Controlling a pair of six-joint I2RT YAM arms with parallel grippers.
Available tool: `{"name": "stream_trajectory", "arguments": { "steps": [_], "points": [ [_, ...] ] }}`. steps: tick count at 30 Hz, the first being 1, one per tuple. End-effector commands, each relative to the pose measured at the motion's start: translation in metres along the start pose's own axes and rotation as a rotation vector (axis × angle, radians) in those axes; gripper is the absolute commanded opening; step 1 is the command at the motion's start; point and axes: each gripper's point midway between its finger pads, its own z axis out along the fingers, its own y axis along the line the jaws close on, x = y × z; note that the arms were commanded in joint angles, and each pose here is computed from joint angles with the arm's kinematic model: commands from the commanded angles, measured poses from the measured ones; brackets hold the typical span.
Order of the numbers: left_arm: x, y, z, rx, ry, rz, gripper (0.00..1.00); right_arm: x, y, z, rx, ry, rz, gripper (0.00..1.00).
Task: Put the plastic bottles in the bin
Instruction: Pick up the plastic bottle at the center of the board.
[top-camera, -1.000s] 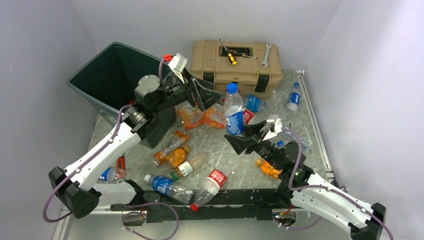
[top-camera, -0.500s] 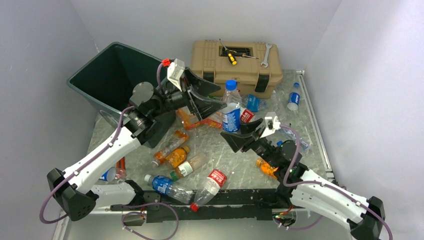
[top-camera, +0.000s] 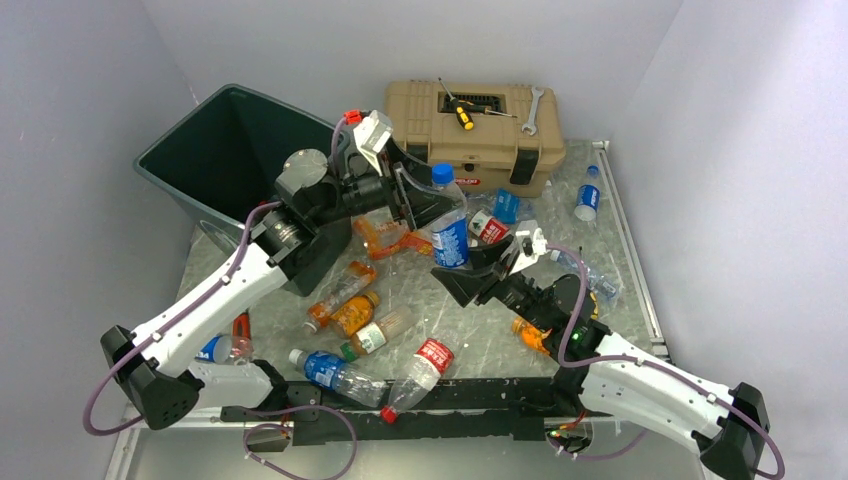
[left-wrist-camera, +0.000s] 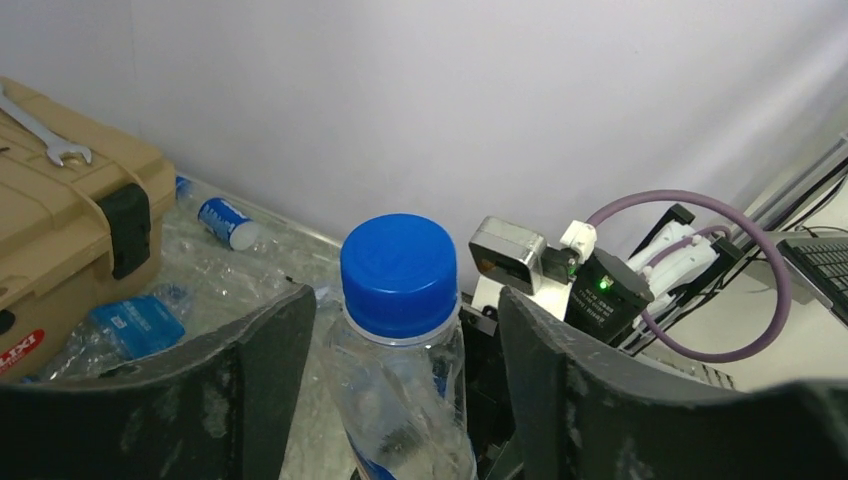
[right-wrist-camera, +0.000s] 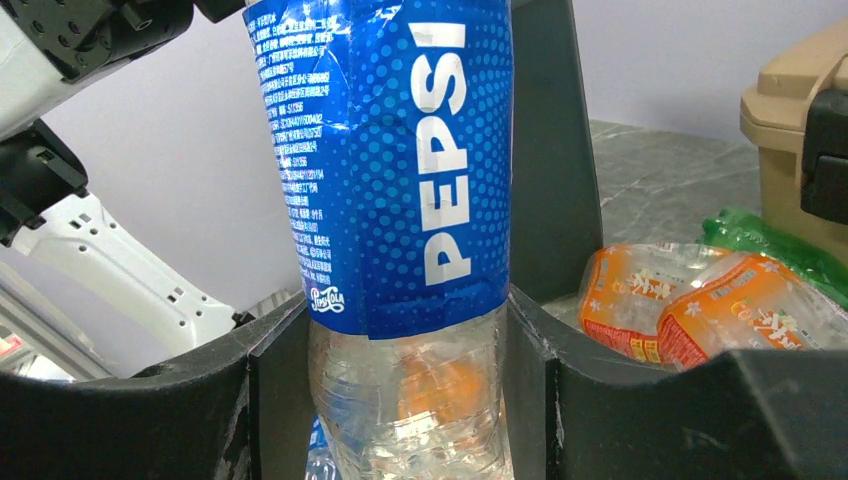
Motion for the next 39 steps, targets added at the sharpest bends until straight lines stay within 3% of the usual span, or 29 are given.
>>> {"name": "stream_trajectory", "arguments": {
  "steps": [1, 11, 12, 14, 18, 19, 21, 28, 33, 39],
  "points": [
    [-0.01, -0.011, 0.003, 0.036, -0.002, 0.028, 0.69, -0.024, 0.016, 0.004, -0.054, -0.058, -0.017, 0.0],
    [-0.01, -0.014, 0.002, 0.045, -0.003, 0.041, 0.28, -0.019, 0.013, 0.006, -0.03, -0.021, 0.0, 0.0],
    [-0.01, -0.013, 0.002, 0.04, -0.006, 0.042, 0.26, -0.017, 0.012, 0.006, -0.024, -0.01, 0.0, 0.06],
    [-0.009, -0.012, 0.001, 0.033, -0.009, 0.044, 0.24, -0.019, 0.01, 0.008, -0.004, 0.006, 0.002, 0.32],
    [-0.012, -0.012, -0.001, 0.024, -0.016, 0.057, 0.12, -0.025, 0.008, 0.006, 0.036, 0.035, 0.001, 0.96],
    [-0.014, -0.013, -0.002, 0.022, -0.02, 0.064, 0.08, -0.028, 0.008, 0.005, 0.047, 0.042, -0.001, 0.99],
    [-0.019, -0.013, -0.005, 0.008, -0.027, 0.083, 0.0, -0.031, 0.008, 0.001, 0.073, 0.079, -0.008, 1.0],
    [-0.063, -0.019, -0.026, -0.105, -0.048, 0.25, 0.0, -0.058, 0.0, -0.035, 0.216, 0.094, 0.016, 1.0],
    [-0.118, 0.007, -0.064, -0.41, -0.086, 0.471, 0.0, -0.06, -0.016, -0.076, 0.334, 0.062, 0.08, 1.0],
    [-0.191, 0.018, -0.133, -0.757, -0.254, 0.728, 0.0, -0.049, -0.027, -0.099, 0.353, 0.012, 0.066, 1.0]
  ]
}}
